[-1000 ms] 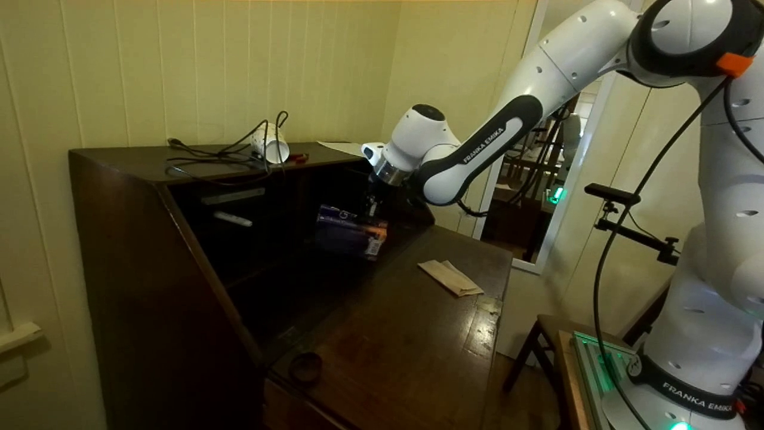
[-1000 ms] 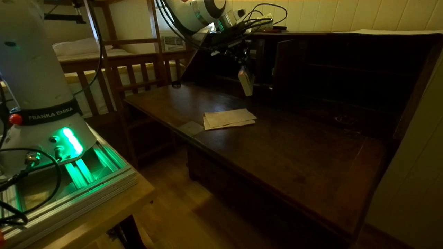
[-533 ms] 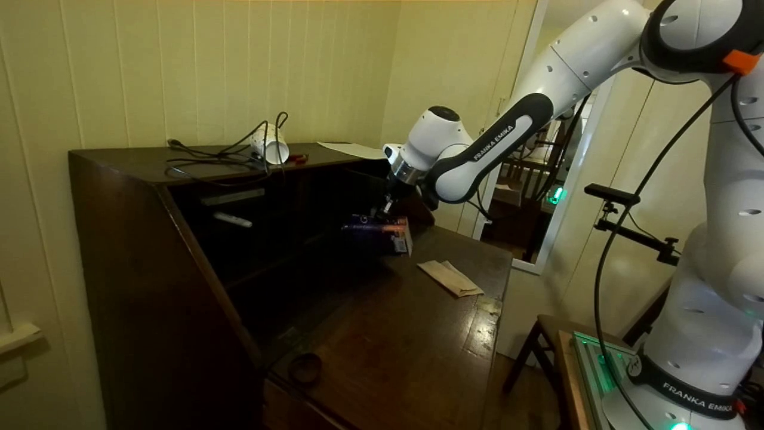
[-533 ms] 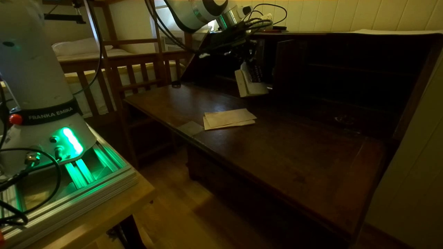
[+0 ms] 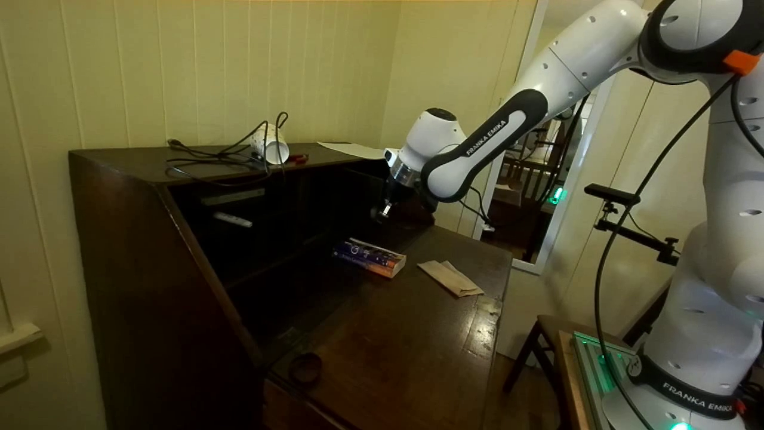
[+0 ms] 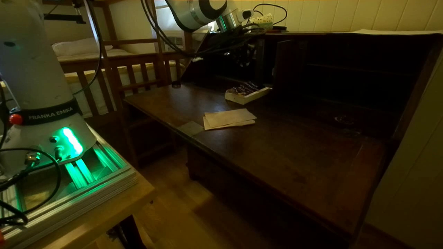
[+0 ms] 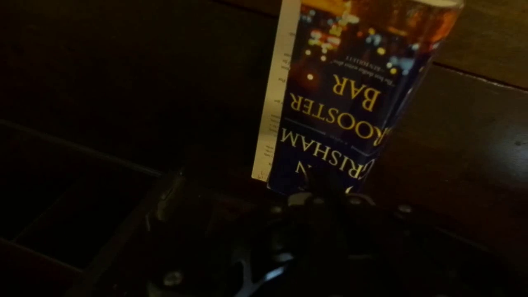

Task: Move the book to the right

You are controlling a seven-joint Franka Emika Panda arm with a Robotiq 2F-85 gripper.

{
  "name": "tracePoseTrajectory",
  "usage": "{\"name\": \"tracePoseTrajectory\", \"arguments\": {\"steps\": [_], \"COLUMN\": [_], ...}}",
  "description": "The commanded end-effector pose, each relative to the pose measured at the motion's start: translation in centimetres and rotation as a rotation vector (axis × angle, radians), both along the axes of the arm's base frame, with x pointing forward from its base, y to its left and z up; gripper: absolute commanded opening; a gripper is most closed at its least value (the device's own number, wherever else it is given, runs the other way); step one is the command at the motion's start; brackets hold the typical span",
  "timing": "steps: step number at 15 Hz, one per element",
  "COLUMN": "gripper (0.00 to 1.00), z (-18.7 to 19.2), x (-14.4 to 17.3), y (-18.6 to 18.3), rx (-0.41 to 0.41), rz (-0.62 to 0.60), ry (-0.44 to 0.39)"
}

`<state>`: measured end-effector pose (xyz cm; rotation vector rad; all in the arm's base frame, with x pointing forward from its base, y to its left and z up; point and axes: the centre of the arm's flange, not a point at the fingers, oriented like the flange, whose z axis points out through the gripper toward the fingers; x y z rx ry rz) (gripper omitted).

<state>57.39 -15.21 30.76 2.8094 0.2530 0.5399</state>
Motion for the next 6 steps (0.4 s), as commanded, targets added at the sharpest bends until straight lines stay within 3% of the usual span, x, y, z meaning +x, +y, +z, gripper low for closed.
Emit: {"name": "tracePoseTrajectory", "arguments": {"steps": [1, 4, 5, 6], "gripper": [0.33, 0.55, 0.61, 0.42], "z": [-0.5, 0.0, -0.3, -0.3], "x": [0.0, -0.3, 0.1, 0.2], "y": [0.9, 2.6, 1.4, 1.7], "rx": [-0.030, -0.094, -0.056, -0.058], "rz": [0.006, 0.102, 0.065, 0.071], "ry": [0.069, 0.041, 0.050, 0.049]}}
